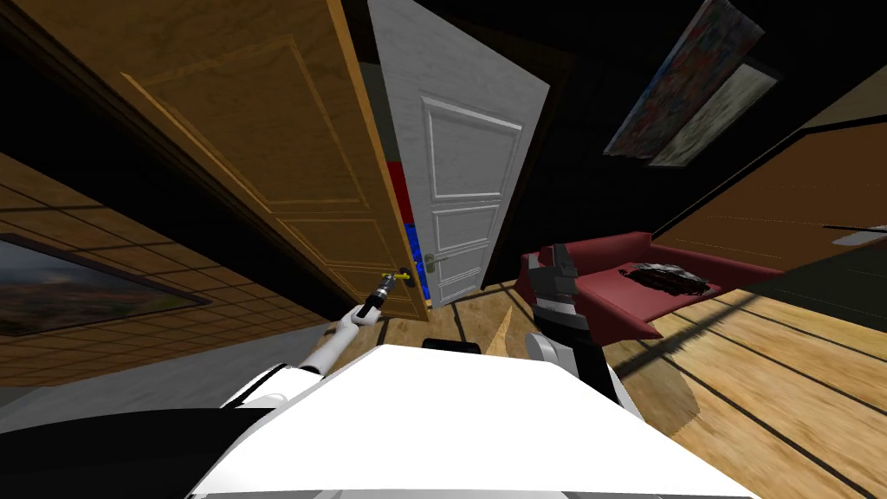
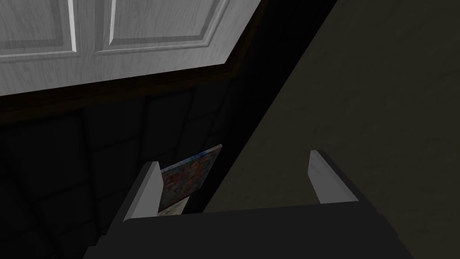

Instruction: Pull the door open

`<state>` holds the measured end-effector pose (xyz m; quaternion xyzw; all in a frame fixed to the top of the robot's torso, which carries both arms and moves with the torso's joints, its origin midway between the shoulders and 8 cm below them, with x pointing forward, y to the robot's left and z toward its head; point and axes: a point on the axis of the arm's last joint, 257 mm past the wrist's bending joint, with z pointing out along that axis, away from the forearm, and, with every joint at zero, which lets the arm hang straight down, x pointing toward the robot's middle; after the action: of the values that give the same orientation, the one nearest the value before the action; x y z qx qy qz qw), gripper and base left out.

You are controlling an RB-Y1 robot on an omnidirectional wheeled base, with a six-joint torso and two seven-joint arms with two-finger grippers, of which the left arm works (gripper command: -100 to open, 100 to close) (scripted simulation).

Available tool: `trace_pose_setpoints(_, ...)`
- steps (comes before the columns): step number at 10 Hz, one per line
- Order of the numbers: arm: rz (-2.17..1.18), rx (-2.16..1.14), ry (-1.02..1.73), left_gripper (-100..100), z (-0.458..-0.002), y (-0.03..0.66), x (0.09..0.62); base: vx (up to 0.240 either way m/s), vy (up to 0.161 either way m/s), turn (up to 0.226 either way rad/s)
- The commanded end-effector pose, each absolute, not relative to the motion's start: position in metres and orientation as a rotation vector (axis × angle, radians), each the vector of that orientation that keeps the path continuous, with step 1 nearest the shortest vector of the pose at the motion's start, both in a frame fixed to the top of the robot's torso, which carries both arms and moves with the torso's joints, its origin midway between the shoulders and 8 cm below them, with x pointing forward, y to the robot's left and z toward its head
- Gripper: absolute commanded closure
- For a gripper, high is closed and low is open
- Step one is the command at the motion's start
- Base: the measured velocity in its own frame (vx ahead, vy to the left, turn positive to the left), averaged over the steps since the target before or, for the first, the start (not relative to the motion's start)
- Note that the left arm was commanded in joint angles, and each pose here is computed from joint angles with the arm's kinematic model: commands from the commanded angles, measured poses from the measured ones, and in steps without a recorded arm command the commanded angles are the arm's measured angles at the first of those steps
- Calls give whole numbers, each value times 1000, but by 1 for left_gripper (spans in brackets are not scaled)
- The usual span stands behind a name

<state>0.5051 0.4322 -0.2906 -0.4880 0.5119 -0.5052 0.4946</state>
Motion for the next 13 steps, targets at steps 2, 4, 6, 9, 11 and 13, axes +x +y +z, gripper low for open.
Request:
trace_pose_setpoints(2,-1277,-1159,1282,100,-293,417,494,-197,95,-91)
trace_pose_setpoints(4,-1267,-1160,1280,100,-292,422,493,-148,73,-36)
trace_pose_setpoints(6,-1293,-1142,1306,100,-294,422,479,-188,80,-136)
trace_pose_setpoints(9,-1326,-1120,1333,100,-293,421,465,-191,103,-133)
trace_pose_setpoints(11,-1357,-1102,1359,100,-293,419,452,-183,88,-142)
trace_pose_setpoints(13,-1371,-1095,1372,100,-293,418,446,-195,123,-95)
